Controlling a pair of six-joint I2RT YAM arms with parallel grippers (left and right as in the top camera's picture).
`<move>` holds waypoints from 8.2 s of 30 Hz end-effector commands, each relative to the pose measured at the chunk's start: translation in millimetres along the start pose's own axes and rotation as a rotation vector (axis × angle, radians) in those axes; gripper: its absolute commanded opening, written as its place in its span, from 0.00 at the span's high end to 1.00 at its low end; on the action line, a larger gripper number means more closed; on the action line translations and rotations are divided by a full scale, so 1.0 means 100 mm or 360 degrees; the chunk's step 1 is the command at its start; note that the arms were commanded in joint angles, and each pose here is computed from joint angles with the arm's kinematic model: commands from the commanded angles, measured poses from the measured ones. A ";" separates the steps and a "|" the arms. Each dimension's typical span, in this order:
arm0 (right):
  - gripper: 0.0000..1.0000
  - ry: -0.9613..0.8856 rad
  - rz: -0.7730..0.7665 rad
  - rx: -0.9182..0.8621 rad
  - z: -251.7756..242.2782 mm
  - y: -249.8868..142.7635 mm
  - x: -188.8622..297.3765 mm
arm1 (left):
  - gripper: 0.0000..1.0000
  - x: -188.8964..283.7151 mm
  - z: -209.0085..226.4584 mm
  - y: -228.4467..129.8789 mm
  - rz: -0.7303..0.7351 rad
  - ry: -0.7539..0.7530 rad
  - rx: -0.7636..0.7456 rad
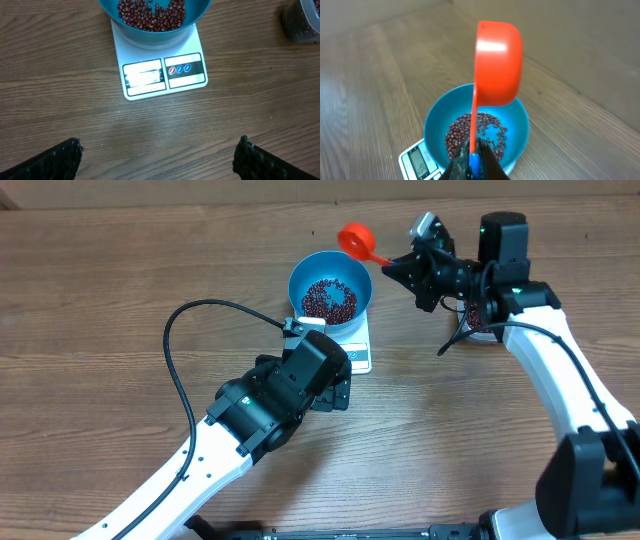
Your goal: Scoop item into bowl and weigh 150g on scale
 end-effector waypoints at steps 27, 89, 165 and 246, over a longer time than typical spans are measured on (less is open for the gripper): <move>0.96 -0.1281 0.1096 -0.0963 -0.39 -1.15 1.79 | 0.00 0.00 0.00 0.01 -0.0012 0.0009 0.0018; 0.96 -0.0499 0.1125 -0.1350 -0.20 -2.23 0.99 | 0.00 0.00 0.00 0.01 -0.0012 0.0009 0.0018; 0.96 -0.0272 0.0413 -0.1742 -0.49 -2.41 1.21 | 0.00 0.00 0.00 0.01 -0.0012 0.0009 0.0018; 0.96 0.0378 -0.0411 -0.1928 -0.32 -1.55 1.23 | 0.00 0.00 0.00 0.01 -0.0012 0.0009 0.0018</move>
Point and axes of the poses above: each gripper's point midway between its finger pads, its own x axis back along the fingers, its own z axis along the line the jaws close on, y = z × x, the point moved 3 cm from there along x, back along the fingers, and after that the axes turned 12 degrees about x, right-handed, at the moved point
